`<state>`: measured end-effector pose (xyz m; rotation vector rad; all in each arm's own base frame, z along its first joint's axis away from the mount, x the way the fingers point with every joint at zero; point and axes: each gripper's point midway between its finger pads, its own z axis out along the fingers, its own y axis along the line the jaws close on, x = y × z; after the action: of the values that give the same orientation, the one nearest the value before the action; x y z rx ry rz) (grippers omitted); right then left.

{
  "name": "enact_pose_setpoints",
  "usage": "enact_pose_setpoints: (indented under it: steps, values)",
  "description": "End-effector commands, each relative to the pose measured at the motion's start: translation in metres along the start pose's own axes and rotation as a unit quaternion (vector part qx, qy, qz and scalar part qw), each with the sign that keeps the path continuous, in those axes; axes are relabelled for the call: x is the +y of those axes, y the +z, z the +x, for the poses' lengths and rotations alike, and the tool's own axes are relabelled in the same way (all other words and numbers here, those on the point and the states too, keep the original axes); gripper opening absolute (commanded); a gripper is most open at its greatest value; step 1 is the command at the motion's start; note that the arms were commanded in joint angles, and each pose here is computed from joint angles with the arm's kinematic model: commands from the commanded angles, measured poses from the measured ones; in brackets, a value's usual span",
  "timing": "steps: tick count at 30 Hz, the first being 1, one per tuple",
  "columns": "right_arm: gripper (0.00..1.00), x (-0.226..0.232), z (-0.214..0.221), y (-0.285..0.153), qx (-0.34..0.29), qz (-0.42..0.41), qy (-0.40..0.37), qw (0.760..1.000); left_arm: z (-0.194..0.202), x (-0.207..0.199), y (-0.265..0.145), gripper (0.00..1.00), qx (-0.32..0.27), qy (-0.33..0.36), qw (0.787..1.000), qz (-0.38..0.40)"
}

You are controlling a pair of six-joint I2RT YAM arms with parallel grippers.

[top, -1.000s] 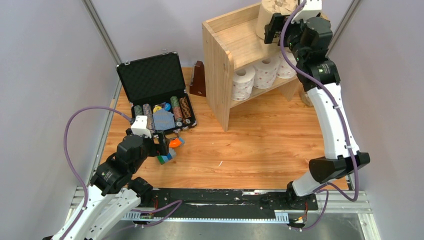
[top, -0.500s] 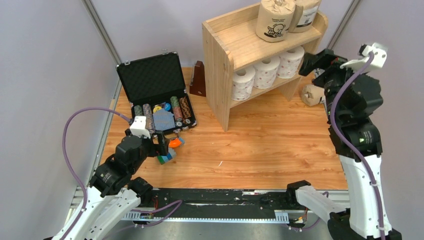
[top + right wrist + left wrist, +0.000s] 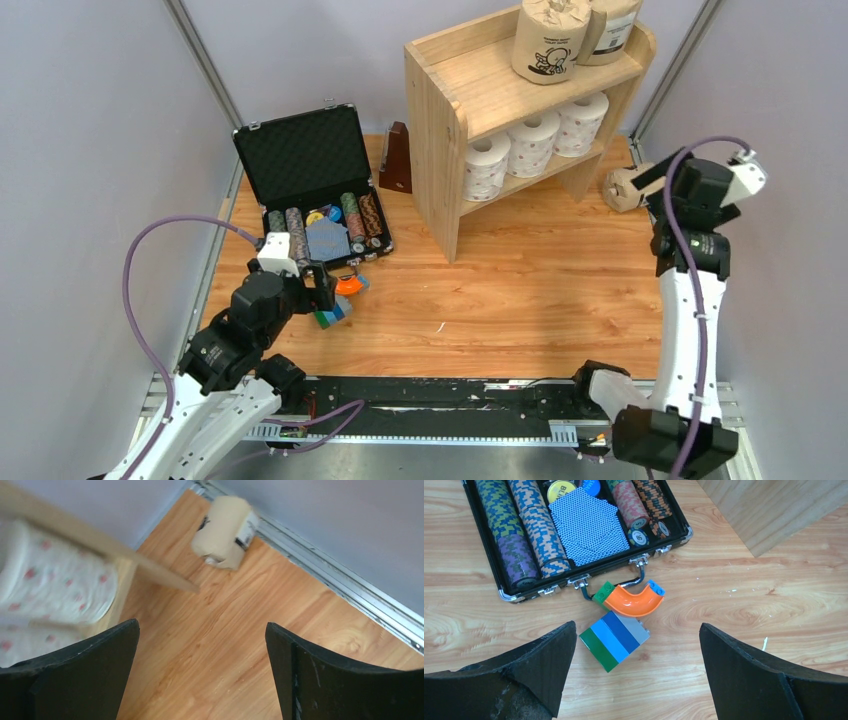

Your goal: Place and organize the paper towels onto the shelf

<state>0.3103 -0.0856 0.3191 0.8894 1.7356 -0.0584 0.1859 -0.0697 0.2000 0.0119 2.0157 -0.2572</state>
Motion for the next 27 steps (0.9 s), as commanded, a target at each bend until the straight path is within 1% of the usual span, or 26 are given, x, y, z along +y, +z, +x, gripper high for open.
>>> enact_pose_setpoints:
  steps: [1,3,9,11,13,18,21,24,27]
  values:
    - [1.00,-0.020,0.007,0.036,0.046,0.009,0.131,0.990,-0.007,0.003,-0.002,1.00,-0.017,-0.012,1.000,-0.011]
    - [1.00,-0.029,0.014,0.060,0.064,0.017,0.154,0.986,-0.007,0.003,-0.001,1.00,-0.015,-0.012,1.000,-0.011]
    - [1.00,-0.026,0.027,0.125,0.101,0.017,0.196,0.975,-0.005,0.002,0.002,1.00,-0.004,-0.006,1.000,-0.013]
    - [1.00,-0.031,0.031,0.147,0.109,0.030,0.212,0.971,-0.005,0.002,0.001,1.00,-0.004,-0.006,1.000,-0.011]
    - [1.00,-0.046,0.046,0.176,0.120,0.061,0.221,0.966,-0.005,0.001,0.001,1.00,-0.005,-0.007,1.000,-0.010]
    - [1.00,-0.053,0.066,0.227,0.167,0.056,0.256,0.951,-0.004,0.002,0.001,1.00,-0.005,-0.006,1.000,-0.012]
    - [1.00,-0.054,0.067,0.246,0.164,0.055,0.270,0.947,-0.003,-0.003,0.003,1.00,-0.002,0.000,1.000,0.003]
    - [1.00,-0.057,0.066,0.261,0.148,0.056,0.281,0.947,0.000,-0.009,0.005,1.00,0.009,0.009,1.000,0.019]
    - [1.00,-0.059,0.069,0.275,0.147,0.061,0.287,0.945,0.003,-0.011,0.009,1.00,0.020,0.012,1.000,0.017]
